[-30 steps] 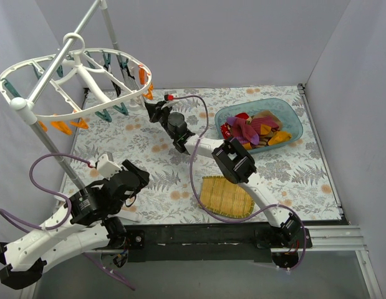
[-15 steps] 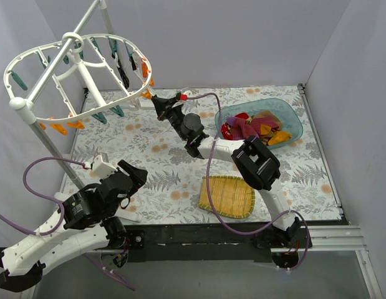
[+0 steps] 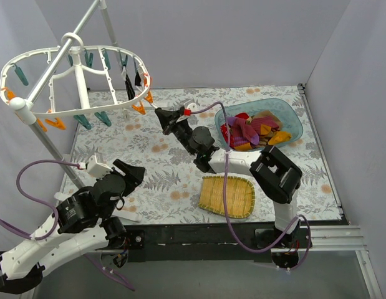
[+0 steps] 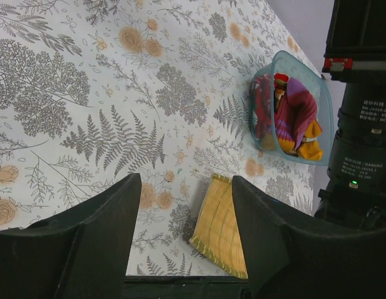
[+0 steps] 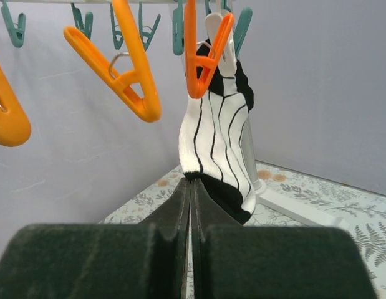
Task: Remove the socks clipped to the hanger
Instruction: Remove the sock from the hanger.
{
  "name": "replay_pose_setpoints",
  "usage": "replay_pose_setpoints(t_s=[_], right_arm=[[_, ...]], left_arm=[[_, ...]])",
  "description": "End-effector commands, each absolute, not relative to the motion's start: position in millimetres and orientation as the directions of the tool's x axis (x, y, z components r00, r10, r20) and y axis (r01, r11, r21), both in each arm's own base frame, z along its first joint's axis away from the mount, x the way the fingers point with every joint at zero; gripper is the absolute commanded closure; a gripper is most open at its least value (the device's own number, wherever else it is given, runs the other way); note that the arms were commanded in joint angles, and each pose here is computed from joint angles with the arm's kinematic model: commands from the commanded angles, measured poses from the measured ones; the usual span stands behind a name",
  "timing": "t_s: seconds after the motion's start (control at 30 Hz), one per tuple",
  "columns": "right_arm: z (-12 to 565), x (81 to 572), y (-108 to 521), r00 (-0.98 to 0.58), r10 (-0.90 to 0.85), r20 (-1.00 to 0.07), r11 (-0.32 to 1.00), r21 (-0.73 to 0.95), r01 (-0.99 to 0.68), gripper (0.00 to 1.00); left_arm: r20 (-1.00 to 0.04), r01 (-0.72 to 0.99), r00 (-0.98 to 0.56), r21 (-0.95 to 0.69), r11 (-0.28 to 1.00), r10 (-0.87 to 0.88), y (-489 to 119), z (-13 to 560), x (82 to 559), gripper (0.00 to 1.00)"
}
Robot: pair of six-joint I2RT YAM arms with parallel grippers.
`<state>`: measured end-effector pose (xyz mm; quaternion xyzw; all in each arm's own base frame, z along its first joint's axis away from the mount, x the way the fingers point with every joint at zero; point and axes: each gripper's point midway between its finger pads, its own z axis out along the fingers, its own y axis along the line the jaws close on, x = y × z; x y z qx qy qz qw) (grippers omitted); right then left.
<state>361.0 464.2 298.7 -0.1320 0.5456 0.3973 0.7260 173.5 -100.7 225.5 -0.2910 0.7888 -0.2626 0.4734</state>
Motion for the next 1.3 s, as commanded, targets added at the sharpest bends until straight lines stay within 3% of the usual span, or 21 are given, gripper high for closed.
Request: replay_pose_setpoints(t_s=[0.0,0.73,1.27], right_arm=[[352.2,338.2,440.0,0.196,0.487,-0.851,0.66,0.211,-0.721,0.99],[359.1,265.0,410.9,0.238,0.364,-0.9,0.691,0.089,-0.717,0.99],[351.3,208.8,409.9,0.224,0.312,-0.923,0.638,0.029,-0.77,0.99]], left_arm=[[-0.615,-0.195,-0.342,-0.693,0.694,-0.711,-94.0,231.5,176.4,0.4],[-0.615,-0.068,-0.328,-0.742,0.667,-0.718,-113.7,258.2,184.1,0.38],[-0.605,-0.024,-0.335,-0.761,0.648,-0.722,-127.6,266.9,188.2,0.37]])
